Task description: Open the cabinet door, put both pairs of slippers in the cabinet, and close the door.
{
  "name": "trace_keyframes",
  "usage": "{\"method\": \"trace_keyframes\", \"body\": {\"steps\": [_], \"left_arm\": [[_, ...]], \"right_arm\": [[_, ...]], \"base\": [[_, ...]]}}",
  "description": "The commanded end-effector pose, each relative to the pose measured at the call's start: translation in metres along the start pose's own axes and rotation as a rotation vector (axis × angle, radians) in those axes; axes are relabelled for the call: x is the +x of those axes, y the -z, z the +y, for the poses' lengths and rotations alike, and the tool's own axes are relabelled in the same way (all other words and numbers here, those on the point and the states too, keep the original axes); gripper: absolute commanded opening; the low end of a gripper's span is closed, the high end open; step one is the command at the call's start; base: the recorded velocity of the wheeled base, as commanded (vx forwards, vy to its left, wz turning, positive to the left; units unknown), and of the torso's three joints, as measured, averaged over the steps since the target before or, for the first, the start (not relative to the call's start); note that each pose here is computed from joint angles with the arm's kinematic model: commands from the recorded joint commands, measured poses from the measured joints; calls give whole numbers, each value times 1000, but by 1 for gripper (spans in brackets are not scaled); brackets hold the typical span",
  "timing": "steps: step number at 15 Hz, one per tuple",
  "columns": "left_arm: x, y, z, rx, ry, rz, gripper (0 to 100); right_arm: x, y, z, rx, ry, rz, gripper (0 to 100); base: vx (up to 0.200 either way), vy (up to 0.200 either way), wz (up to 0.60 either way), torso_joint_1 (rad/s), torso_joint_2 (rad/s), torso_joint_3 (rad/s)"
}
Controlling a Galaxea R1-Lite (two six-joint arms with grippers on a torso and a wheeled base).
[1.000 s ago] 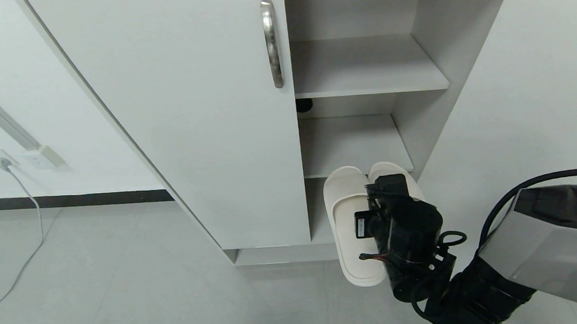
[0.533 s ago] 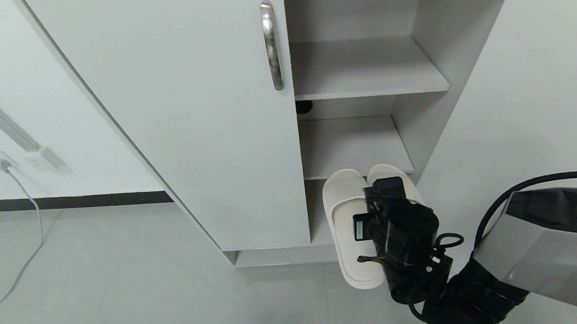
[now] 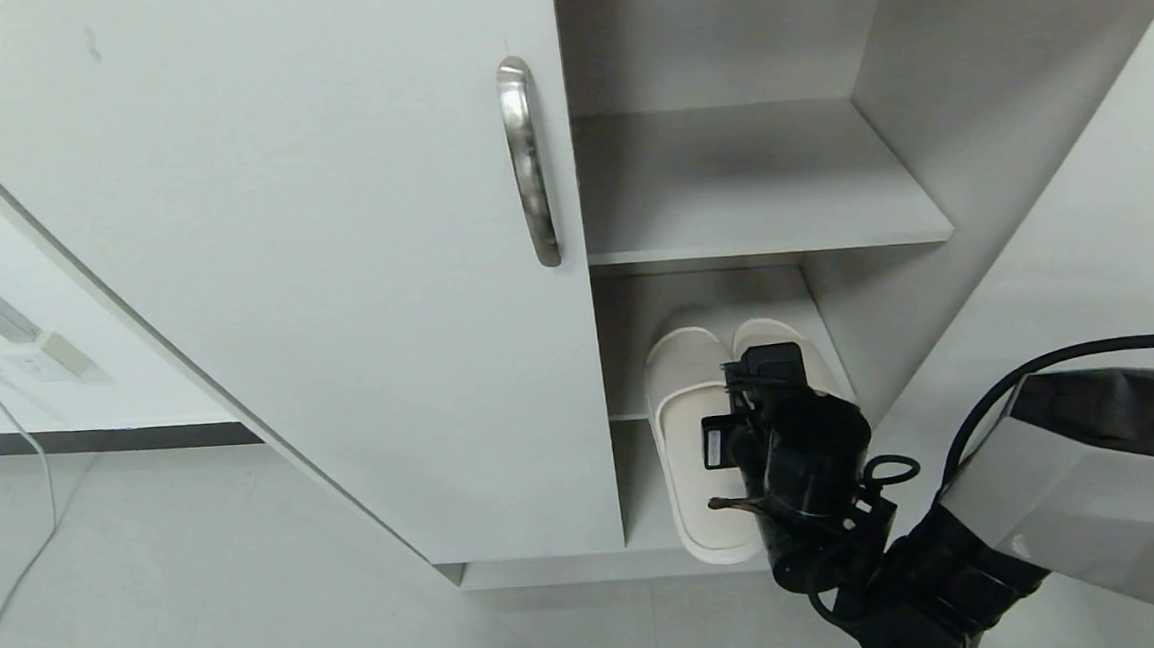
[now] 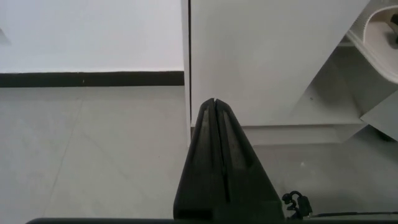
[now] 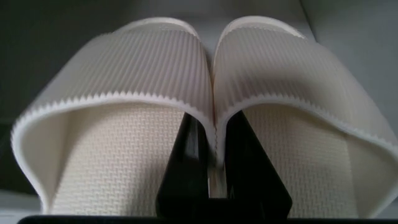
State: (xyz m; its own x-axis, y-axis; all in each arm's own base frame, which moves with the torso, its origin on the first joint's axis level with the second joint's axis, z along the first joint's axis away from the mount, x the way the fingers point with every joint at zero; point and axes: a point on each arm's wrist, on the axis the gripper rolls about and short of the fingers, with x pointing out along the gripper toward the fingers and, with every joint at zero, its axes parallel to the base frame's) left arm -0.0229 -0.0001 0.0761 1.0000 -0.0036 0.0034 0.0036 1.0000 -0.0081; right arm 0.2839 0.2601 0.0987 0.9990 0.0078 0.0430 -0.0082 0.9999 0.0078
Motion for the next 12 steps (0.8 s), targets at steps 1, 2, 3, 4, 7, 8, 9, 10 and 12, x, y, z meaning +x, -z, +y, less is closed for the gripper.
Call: {"method": "trace_keyframes", "body": {"steps": [1, 2, 3, 4, 7, 8, 9, 10, 12], "left_arm": [[0, 0, 0, -1, -2, 2, 0], [0, 0, 0, -4, -2, 2, 0], [0, 0, 0, -3, -2, 2, 0], [0, 0, 0, -3, -2, 2, 0], [0, 0, 0, -3, -2, 2, 0], [0, 0, 0, -4, -2, 2, 0], [0, 0, 0, -4, -2, 2, 0], [0, 0, 0, -4, -4, 2, 0], [0, 0, 0, -4, -5, 2, 0]], "right_arm": [[7, -3, 2, 5, 9, -2, 0], [11, 2, 1, -2, 2, 4, 0], [16, 4, 0, -3, -5, 5, 0], [24, 5, -2, 1, 3, -2, 0], [50, 4, -3, 5, 46, -9, 0], [62, 2, -2, 9, 60, -14, 0], [69, 1, -1, 9, 64, -15, 0], [76, 1, 1, 13, 70, -17, 0], [95, -2, 4, 16, 77, -21, 0]], "base": [[0, 0, 0, 0, 0, 0], [0, 0, 0, 0, 0, 0], [0, 0, 0, 0, 0, 0], [0, 0, 0, 0, 0, 0], [0, 0, 0, 0, 0, 0], [0, 0, 0, 0, 0, 0], [0, 0, 0, 0, 0, 0], [0, 0, 0, 0, 0, 0], [0, 0, 0, 0, 0, 0]]}}
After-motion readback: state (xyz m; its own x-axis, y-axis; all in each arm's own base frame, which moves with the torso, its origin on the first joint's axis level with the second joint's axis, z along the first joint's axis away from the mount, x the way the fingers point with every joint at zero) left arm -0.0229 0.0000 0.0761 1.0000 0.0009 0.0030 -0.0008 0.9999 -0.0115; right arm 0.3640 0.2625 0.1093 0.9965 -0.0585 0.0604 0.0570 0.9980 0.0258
